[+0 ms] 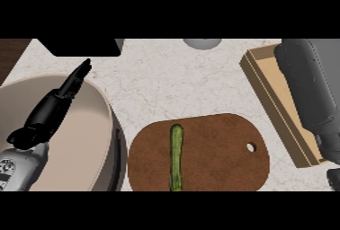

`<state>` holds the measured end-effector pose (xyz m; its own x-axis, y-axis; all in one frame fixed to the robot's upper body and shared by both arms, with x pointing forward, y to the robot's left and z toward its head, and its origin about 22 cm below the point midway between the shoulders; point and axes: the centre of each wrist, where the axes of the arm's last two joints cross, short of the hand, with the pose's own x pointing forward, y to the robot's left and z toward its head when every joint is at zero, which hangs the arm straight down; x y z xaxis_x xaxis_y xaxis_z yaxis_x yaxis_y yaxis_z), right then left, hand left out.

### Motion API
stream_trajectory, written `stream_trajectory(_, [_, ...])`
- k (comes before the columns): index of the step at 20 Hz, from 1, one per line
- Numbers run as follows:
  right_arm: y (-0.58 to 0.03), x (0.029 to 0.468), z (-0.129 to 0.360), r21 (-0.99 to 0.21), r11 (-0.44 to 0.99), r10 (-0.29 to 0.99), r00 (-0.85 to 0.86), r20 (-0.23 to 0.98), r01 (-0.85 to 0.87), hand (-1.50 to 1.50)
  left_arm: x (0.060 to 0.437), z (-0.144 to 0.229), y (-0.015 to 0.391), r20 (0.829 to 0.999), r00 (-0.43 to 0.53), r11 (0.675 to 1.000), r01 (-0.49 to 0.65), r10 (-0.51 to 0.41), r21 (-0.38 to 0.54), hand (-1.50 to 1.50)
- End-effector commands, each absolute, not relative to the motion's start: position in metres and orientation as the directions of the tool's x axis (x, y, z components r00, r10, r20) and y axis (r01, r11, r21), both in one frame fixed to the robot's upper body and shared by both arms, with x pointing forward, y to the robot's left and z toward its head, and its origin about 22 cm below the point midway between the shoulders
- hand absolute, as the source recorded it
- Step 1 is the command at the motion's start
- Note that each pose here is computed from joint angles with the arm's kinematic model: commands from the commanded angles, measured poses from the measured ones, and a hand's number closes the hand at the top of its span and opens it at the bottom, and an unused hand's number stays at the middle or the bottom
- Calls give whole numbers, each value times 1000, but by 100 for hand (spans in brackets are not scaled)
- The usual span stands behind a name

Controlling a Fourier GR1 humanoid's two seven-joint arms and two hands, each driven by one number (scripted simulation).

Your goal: Pick the lemon from the cutting board and place it in the cardboard box

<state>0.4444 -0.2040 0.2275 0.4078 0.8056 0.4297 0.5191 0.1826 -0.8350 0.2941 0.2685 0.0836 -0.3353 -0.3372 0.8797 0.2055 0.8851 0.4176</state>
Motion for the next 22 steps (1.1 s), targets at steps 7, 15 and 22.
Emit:
stream_trajectory(7, [-310,441,211,-938,136,758,576,306,318,150,292,69,279,897,-259,893,187,-358,410,0])
stream_trajectory(15, [-379,424,188,-944,324,729,620,290,59,150,298,71,257,896,-257,885,206,-362,417,0])
stream_trajectory(22, [-402,416,178,-884,445,735,622,271,-141,-150,281,54,263,906,-261,895,217,-333,391,0])
